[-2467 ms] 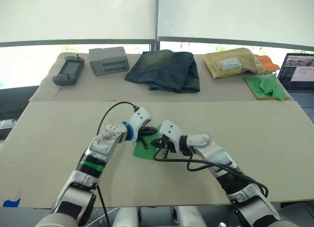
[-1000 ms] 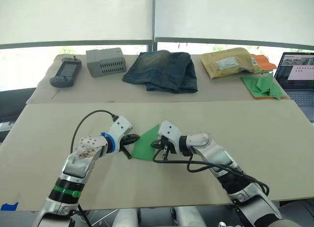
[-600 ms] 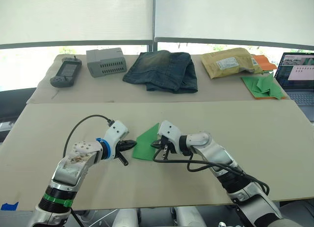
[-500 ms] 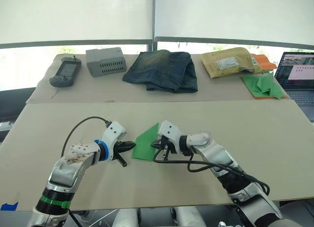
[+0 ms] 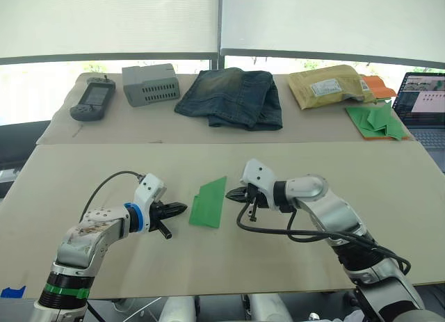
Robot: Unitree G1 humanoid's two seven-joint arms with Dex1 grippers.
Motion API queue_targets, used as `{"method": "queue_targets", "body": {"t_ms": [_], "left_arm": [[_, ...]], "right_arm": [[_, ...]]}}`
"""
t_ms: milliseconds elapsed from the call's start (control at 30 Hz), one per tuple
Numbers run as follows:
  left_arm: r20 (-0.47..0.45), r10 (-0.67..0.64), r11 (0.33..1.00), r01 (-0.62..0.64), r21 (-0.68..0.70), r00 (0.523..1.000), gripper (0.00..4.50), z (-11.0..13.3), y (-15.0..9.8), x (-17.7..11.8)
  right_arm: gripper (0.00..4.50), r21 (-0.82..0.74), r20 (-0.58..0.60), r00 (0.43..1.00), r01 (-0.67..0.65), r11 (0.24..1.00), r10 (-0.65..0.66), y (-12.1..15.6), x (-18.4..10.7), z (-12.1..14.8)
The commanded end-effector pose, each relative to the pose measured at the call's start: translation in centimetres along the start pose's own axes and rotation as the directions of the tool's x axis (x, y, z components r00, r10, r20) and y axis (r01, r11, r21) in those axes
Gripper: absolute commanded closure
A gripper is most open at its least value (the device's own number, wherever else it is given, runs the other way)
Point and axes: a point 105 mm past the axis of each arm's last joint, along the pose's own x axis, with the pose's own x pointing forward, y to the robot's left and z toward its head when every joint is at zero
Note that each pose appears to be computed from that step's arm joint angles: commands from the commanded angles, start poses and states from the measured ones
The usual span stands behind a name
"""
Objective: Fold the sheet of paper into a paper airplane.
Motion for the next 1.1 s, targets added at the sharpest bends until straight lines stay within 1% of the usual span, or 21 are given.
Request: {"method": "queue_targets", "body": {"t_ms": [33,100,133,200,267,333,367,400,433,467,500,533,567,600,700,800,867,933,1033,1100], "left_arm": [[0.054,0.016,0.998,-0.019,0.061,0.998,4.48,1.6,1.0,-0.5],[0.071,0.009,0.997,-0.015,0.078,0.997,4.48,2.2,1.3,-0.5],[0.101,0.020,0.999,-0.025,0.046,0.995,4.48,3.1,1.7,-0.4],[0.145,0.023,1.000,-0.022,-0.011,0.989,3.96,4.3,2.0,-0.2],[0.168,-0.038,0.996,0.050,-0.068,0.985,3.37,5.7,1.4,0.2],[0.143,-0.060,0.990,0.078,-0.120,0.988,2.70,6.5,1.1,0.9],[0.107,-0.054,0.987,0.069,-0.147,0.993,2.34,6.6,1.1,1.4],[0.063,-0.037,0.987,0.046,-0.151,0.997,1.82,6.7,1.2,1.9],[0.001,-0.021,0.985,0.021,-0.174,1.000,1.70,6.6,1.3,2.2],[-0.072,-0.016,0.975,0.000,-0.220,0.997,1.70,6.2,1.4,2.3],[-0.107,-0.034,0.965,0.005,-0.262,0.994,1.70,6.4,1.4,2.4],[-0.111,-0.078,0.949,0.040,-0.314,0.991,1.70,6.9,1.1,2.4],[-0.116,-0.149,0.916,0.094,-0.389,0.982,1.70,7.5,0.5,2.4],[-0.111,-0.193,0.888,0.125,-0.443,0.975,1.70,8.1,0.3,2.4],[-0.121,-0.248,0.847,0.154,-0.509,0.961,1.70,9.7,0.1,2.6],[-0.101,-0.307,0.809,0.203,-0.552,0.946,1.70,11.0,-0.3,2.8],[-0.107,-0.315,0.803,0.205,-0.559,0.943,1.70,11.4,-0.3,2.9],[-0.130,-0.311,0.807,0.189,-0.560,0.942,1.70,11.3,-0.2,3.1],[-0.197,-0.309,0.827,0.161,-0.539,0.931,1.70,10.3,-0.5,3.5],[-0.209,-0.316,0.825,0.159,-0.543,0.925,1.70,10.2,-0.7,3.8]], "right_arm": [[4.50,-0.007,0.054,0.996,0.074,0.997,-0.073,-0.5,-1.7,1.5],[4.50,0.010,0.063,0.994,0.093,0.996,-0.093,-0.5,-2.1,1.5],[4.50,0.009,0.049,0.994,0.102,0.995,-0.103,-0.4,-2.3,1.1],[4.50,0.004,0.025,0.993,0.116,0.993,-0.116,-0.3,-2.6,0.5],[4.50,0.008,-0.001,0.991,0.132,0.991,-0.132,-0.3,-2.8,-0.2],[4.50,0.007,-0.020,0.989,0.145,0.989,-0.144,-0.2,-2.9,-0.7],[4.50,0.008,-0.024,0.988,0.155,0.988,-0.155,-0.3,-2.9,-0.8],[4.50,0.008,-0.029,0.986,0.166,0.986,-0.165,-0.3,-3.0,-0.9],[4.50,0.003,-0.035,0.984,0.176,0.984,-0.176,-0.4,-3.1,-1.0],[4.50,-0.001,-0.042,0.982,0.185,0.983,-0.185,-0.4,-3.1,-1.2],[4.50,-0.002,-0.042,0.979,0.199,0.980,-0.199,-0.5,-3.2,-1.3],[4.50,-0.006,-0.040,0.976,0.213,0.977,-0.213,-0.6,-3.3,-1.3],[4.50,-0.011,-0.041,0.973,0.228,0.974,-0.228,-0.7,-3.4,-1.3],[4.50,-0.011,-0.043,0.969,0.241,0.970,-0.241,-0.8,-3.5,-1.4],[4.50,-0.019,-0.050,0.959,0.278,0.960,-0.279,-1.2,-3.8,-1.7],[4.50,-0.022,-0.054,0.950,0.307,0.951,-0.308,-1.5,-4.0,-1.8],[4.50,-0.020,-0.056,0.945,0.322,0.947,-0.322,-1.6,-4.1,-1.8],[4.50,-0.018,-0.062,0.939,0.336,0.942,-0.337,-1.7,-4.3,-2.0],[4.50,-0.017,-0.071,0.931,0.357,0.934,-0.357,-1.9,-4.4,-2.2],[4.50,-0.014,-0.069,0.929,0.364,0.931,-0.364,-2.0,-4.4,-2.2]]}}
